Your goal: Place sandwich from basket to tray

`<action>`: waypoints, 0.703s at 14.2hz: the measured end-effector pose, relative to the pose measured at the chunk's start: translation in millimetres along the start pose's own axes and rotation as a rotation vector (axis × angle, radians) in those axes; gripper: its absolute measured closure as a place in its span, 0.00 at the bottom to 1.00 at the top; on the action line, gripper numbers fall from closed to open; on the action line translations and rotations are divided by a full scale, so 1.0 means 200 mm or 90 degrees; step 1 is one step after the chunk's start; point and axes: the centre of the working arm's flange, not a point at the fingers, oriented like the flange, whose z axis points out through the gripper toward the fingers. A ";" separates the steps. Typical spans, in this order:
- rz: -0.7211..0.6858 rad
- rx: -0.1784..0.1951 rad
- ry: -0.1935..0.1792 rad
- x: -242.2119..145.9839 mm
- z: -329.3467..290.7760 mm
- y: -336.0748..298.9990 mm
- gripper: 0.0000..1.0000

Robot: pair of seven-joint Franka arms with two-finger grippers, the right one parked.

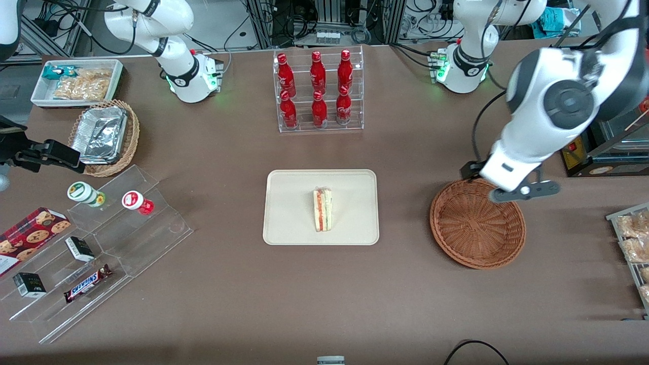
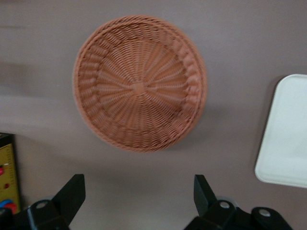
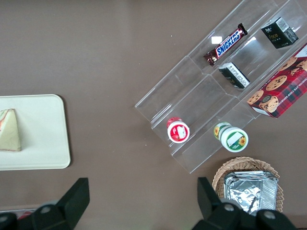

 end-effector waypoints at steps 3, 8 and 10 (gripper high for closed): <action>-0.013 -0.008 0.006 -0.02 -0.12 -0.13 0.00; -0.019 -0.029 0.018 -0.03 -0.41 -0.25 0.00; -0.013 -0.033 0.027 -0.03 -0.49 -0.28 0.00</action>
